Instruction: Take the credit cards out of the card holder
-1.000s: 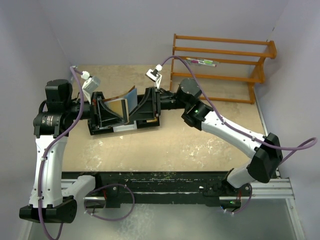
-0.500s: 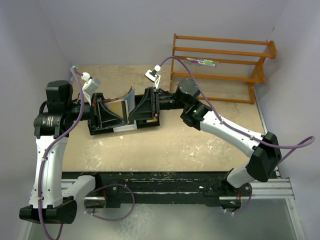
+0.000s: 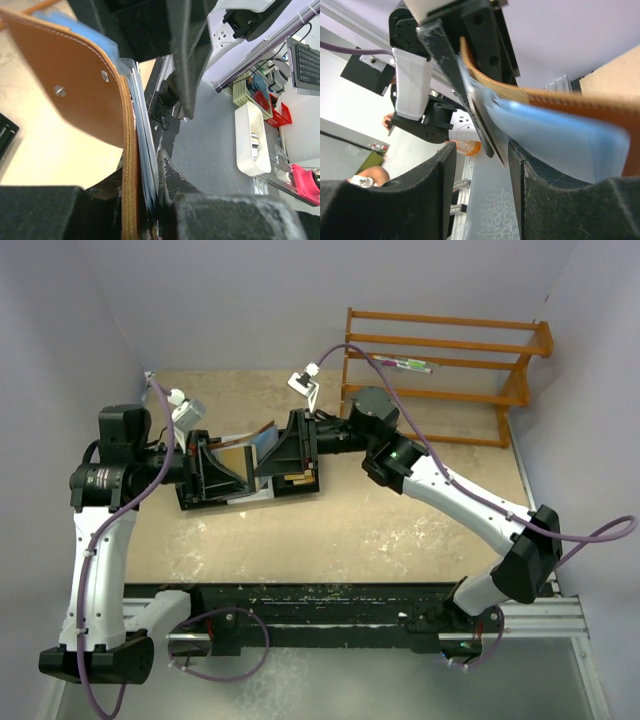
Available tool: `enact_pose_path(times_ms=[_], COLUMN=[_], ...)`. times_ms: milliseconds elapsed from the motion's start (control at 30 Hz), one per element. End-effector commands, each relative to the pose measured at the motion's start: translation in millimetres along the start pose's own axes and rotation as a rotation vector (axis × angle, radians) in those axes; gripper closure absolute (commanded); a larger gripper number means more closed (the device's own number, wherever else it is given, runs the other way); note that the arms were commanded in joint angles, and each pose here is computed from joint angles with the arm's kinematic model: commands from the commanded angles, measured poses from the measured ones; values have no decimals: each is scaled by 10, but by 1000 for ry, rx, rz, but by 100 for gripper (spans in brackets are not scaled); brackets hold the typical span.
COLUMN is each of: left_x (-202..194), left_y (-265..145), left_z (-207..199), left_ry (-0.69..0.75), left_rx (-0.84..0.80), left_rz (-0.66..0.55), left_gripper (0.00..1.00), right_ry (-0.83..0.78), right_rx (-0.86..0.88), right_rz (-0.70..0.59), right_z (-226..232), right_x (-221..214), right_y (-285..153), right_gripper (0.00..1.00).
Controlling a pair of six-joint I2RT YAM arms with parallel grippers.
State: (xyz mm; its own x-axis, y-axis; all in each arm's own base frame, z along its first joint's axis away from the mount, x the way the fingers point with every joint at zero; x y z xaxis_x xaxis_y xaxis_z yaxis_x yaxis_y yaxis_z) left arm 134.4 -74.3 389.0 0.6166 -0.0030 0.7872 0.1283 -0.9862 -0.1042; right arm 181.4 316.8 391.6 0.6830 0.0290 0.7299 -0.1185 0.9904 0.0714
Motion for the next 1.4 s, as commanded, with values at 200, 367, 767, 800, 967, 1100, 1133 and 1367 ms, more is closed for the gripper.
enact_pose_path(times_ms=[200,367,767,800,967,1100,1133,1367], left_x=[-24,-15,2,-2,6,5,6,47], left_y=[16,10,-1,-3,-6,-11,-11,5], left_z=[-116,-159,-249,-262,-275,-302,-301,-179], left_ry=[-27,-21,-26,-23,-20,-11,-4,6], left_rx=[-127,-141,-210,-214,-224,-211,-205,-99], left_rz=[19,16,13,13,13,13,12,6], left_gripper=[90,88,80,80,80,80,80,81], right_ry=[-145,-154,-138,-140,-134,-130,-133,-143], right_rx=[-8,-3,7,4,-26,-28,-30,-75], right_rz=[-112,-124,-101,-102,-109,-120,-124,-140], right_z=[74,67,40,34,-39,-49,-39,-36], right_x=[254,257,134,132,98,96,103,111], right_y=[95,100,5,-17,-134,-229,-249,-430], right_gripper=[57,68,100,100,100,100,100,100])
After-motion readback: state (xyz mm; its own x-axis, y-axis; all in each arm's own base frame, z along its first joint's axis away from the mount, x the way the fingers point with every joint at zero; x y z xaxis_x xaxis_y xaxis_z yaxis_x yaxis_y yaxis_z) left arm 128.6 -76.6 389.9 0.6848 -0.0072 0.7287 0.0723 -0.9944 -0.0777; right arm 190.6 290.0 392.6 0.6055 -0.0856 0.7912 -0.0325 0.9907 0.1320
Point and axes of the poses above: each gripper's point midway between its finger pads, its own y axis out along the fingers, its own z axis along the line the jaws close on, x = y × z, the point moved 10 cm from there along -y, back along the fingers, and after that the axes turned 8 degrees about -y, right-handed, at the moved point
